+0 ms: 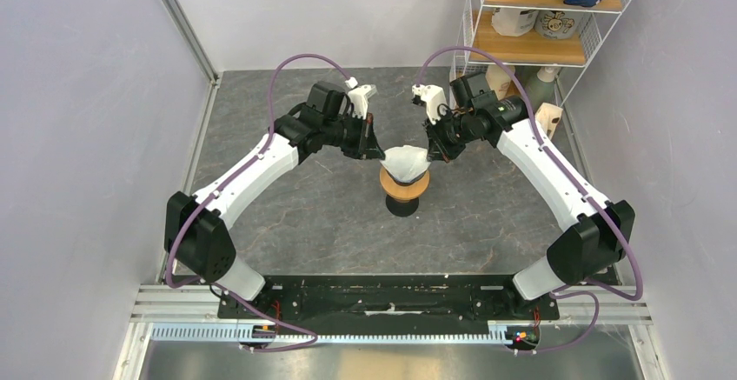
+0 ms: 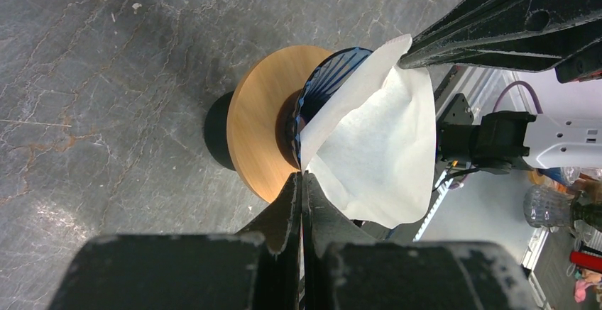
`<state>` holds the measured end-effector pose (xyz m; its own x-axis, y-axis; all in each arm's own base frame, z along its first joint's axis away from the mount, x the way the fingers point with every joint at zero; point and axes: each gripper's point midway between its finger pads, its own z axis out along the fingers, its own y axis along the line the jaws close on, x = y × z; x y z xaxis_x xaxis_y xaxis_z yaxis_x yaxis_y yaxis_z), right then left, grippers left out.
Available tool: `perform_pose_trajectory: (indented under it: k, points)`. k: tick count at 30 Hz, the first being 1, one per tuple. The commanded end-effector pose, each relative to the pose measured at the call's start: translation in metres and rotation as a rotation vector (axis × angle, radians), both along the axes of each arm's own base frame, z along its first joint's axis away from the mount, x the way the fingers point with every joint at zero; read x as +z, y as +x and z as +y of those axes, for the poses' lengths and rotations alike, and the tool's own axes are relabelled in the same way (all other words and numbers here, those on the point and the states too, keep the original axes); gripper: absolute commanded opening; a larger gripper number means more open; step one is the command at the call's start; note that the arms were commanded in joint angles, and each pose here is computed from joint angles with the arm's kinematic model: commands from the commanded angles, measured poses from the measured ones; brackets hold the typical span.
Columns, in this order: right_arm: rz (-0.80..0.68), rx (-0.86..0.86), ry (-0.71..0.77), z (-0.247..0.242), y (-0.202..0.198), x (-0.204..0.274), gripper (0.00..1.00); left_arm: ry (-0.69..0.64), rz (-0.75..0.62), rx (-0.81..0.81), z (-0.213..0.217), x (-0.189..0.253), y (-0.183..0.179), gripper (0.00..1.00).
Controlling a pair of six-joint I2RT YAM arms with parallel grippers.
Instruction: Place the coffee filter in the dripper
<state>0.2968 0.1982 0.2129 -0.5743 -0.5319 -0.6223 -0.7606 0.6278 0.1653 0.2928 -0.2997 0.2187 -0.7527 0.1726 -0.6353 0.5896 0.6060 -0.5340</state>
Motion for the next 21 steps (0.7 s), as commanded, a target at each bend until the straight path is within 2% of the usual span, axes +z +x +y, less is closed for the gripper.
perform_pose_trajectory:
  k: [1,7,8,16,18,21]
  points:
    - [-0.054,0.014,-0.004,-0.001,0.003,0.006,0.0,-0.001,-0.048,-0.024,-0.004,0.007,0.002,0.02]
    - [-0.072,0.019,0.042,0.005,0.003,0.022,0.0,-0.019,-0.065,-0.042,-0.007,0.015,0.002,0.02]
    - [-0.074,0.018,0.052,0.006,0.002,0.025,0.03,-0.027,-0.068,-0.047,-0.008,0.019,0.002,0.04]
    - [-0.099,0.033,0.125,0.014,-0.004,0.049,0.24,-0.098,-0.095,-0.069,-0.014,0.047,-0.002,0.31]
    - [-0.107,0.031,0.133,0.014,-0.005,0.053,0.29,-0.106,-0.1,-0.067,-0.014,0.051,-0.003,0.33]
    - [-0.127,0.018,0.144,0.014,-0.005,0.061,0.36,-0.116,-0.106,-0.071,-0.014,0.055,-0.004,0.41]
